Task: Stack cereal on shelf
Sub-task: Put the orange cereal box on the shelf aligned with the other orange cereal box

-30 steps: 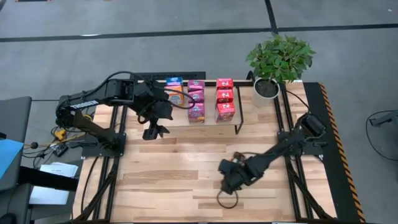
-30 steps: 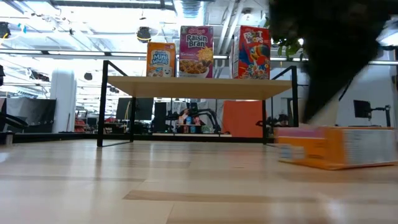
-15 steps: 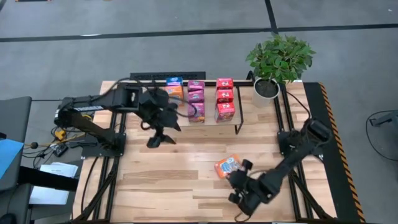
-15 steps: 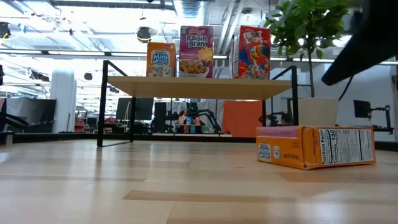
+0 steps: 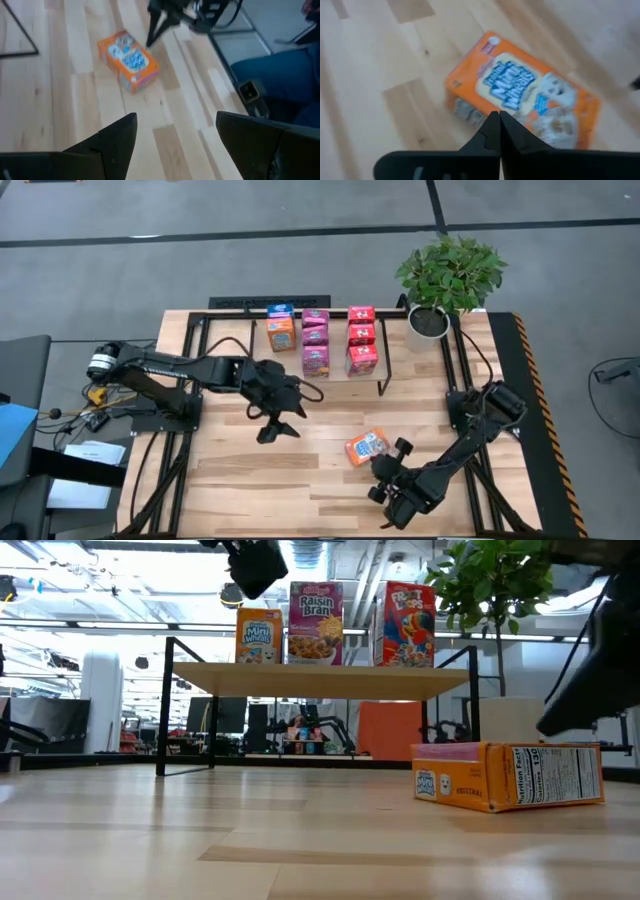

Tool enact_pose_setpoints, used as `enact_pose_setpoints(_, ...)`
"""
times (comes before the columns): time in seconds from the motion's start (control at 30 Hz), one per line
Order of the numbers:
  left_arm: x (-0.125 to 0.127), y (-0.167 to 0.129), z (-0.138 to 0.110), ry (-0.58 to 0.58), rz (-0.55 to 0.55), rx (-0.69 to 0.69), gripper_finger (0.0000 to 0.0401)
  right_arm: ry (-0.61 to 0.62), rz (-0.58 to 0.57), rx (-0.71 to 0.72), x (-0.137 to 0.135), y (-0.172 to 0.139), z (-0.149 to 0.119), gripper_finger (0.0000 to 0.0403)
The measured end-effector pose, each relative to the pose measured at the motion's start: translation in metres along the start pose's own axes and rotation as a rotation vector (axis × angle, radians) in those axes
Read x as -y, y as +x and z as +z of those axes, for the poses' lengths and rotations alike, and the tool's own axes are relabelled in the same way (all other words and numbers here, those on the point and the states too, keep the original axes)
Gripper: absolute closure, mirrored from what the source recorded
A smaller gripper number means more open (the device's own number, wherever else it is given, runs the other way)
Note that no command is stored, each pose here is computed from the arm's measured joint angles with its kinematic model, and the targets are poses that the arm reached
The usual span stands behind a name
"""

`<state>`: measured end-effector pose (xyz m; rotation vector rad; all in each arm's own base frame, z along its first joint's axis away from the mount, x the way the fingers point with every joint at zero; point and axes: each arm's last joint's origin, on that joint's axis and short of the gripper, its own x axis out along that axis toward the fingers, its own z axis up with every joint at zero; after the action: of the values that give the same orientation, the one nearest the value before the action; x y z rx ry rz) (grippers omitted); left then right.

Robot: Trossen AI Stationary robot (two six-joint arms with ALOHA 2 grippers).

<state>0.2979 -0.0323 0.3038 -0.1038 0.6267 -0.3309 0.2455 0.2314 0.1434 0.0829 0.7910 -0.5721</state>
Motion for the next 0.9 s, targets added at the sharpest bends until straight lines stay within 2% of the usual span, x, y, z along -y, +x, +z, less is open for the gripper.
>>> enact_pose_setpoints(0.3, 0.002, 0.019, -0.016, -0.014, -0.015, 0.154, 0.014, 0.058, 0.001, -0.016, -0.005, -0.006, -0.021, 0.0365)
enact_pose_setpoints(0.37, 0.001, 0.021, -0.02, -0.027, 0.006, 0.163, 0.014, 0.063, 0.008, 0.025, -0.007, -0.006, -0.022, 0.0371)
enact_pose_setpoints(0.5, 0.001, 0.022, -0.022, -0.04, 0.025, 0.179, 0.014, 0.038, 0.001, 0.179, -0.008, -0.016, -0.008, 0.0389)
enact_pose_setpoints(0.63, 0.005, 0.025, -0.022, -0.011, -0.004, 0.261, 0.014, 0.01, -0.047, 0.188, -0.002, -0.01, -0.007, 0.0393)
enact_pose_setpoints(0.9, 0.003, 0.031, -0.038, -0.045, 0.053, 0.28, 0.014, 0.085, -0.022, 0.187, 0.0, -0.001, -0.018, 0.0359)
